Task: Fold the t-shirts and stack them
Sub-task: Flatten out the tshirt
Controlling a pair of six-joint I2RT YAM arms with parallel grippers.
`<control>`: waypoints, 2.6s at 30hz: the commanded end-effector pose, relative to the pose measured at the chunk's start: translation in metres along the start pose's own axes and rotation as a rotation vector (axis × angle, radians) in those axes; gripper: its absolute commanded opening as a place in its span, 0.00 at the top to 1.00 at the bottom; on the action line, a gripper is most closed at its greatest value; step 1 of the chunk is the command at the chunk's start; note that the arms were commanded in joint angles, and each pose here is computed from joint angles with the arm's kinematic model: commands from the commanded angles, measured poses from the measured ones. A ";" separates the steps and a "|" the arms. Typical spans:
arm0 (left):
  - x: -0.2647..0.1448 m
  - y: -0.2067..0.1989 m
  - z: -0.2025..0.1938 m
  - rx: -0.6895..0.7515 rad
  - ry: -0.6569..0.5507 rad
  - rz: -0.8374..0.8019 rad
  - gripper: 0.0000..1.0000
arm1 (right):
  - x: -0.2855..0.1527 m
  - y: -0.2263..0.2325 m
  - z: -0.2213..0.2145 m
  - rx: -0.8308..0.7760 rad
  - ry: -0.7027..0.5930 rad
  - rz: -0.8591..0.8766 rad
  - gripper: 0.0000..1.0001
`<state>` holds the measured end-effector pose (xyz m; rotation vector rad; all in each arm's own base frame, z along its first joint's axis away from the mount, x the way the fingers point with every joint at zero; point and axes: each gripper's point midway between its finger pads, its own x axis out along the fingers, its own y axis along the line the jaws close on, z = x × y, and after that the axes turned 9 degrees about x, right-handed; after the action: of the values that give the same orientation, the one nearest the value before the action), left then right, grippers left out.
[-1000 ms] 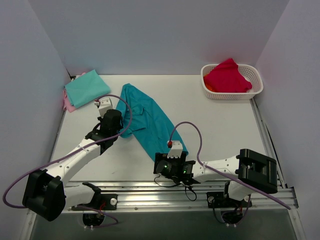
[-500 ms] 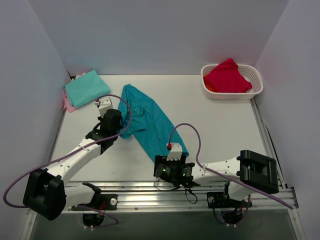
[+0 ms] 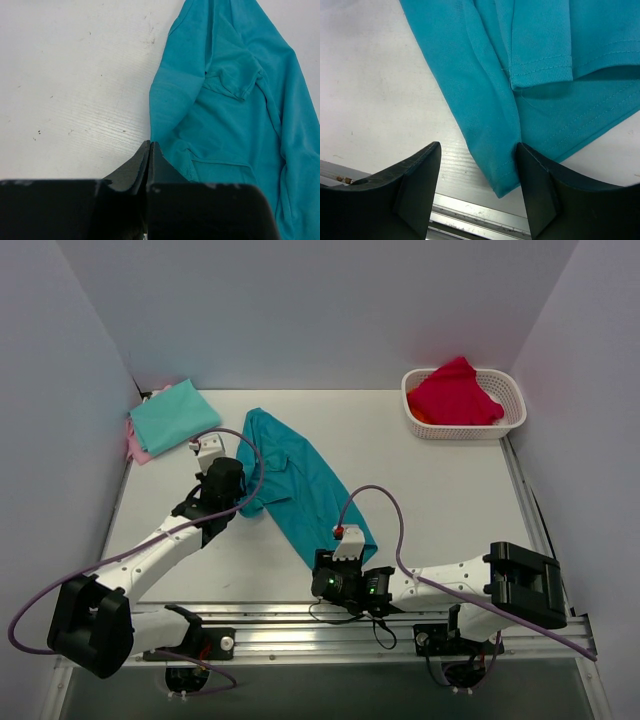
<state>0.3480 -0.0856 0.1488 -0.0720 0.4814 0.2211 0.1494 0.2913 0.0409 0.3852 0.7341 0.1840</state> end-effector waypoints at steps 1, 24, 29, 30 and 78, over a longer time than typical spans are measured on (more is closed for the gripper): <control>0.004 -0.003 0.006 -0.028 -0.027 -0.008 0.98 | -0.003 0.006 0.010 0.017 -0.047 0.011 0.46; -0.082 0.015 0.100 -0.169 -0.212 -0.096 0.98 | -0.096 -0.001 0.161 0.005 -0.413 -0.065 1.00; -0.150 0.036 0.149 -0.241 -0.342 -0.192 0.98 | -0.163 0.015 0.234 0.062 -0.528 0.044 1.00; -0.166 0.041 0.163 -0.261 -0.380 -0.216 0.98 | -0.178 0.016 0.248 0.087 -0.546 0.079 1.00; 0.295 -0.111 0.154 -0.049 -0.054 -0.330 0.98 | 0.287 -0.163 0.419 0.132 -0.420 -0.460 1.00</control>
<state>0.6718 -0.1154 0.0978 -0.1816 0.4985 -0.0202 0.6224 0.1061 0.0358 0.2893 0.5096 -0.3991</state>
